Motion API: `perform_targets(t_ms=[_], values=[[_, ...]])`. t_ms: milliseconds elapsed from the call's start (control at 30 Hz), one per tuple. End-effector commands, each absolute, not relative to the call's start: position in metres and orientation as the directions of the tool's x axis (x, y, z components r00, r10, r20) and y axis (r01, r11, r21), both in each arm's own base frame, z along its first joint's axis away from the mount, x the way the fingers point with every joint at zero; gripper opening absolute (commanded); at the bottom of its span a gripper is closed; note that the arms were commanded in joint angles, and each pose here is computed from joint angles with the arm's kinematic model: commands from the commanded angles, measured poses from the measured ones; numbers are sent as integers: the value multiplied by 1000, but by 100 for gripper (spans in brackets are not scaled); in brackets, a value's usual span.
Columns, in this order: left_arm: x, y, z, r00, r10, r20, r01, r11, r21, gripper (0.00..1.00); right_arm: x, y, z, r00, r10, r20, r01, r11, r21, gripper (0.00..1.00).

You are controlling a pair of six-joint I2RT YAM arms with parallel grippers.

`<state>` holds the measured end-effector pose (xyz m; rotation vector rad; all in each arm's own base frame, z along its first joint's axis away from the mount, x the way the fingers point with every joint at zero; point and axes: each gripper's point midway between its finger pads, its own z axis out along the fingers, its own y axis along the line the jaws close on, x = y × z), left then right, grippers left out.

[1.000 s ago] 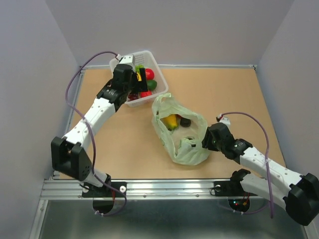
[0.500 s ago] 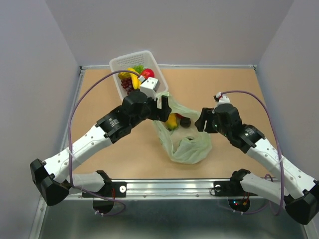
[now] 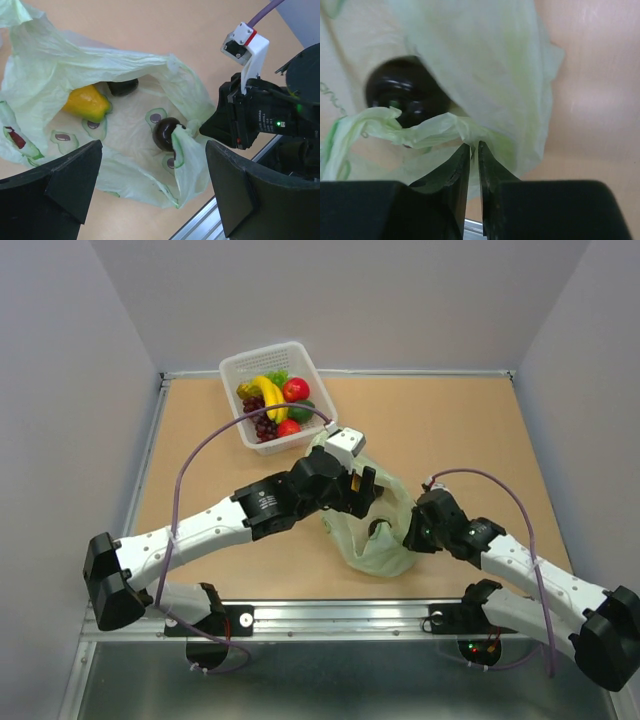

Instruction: Untie the knot of the plastic bag and take out the fruit

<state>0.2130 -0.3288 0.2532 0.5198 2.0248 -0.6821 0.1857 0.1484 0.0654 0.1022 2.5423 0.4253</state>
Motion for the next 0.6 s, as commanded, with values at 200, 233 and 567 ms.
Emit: perform_targets(t_ms=[200, 233, 567], values=[[205, -378, 247, -495, 119, -861, 647, 712, -274, 95, 166, 141, 23, -845, 322, -428, 154, 912, 381, 13], [202, -383, 242, -500, 136, -855, 659, 701, -273, 95, 166, 139, 19, -837, 333, -433, 165, 910, 381, 13], [213, -405, 170, -594, 235, -770, 592, 775, -220, 84, 177, 137, 14, -776, 430, -461, 224, 871, 437, 7]])
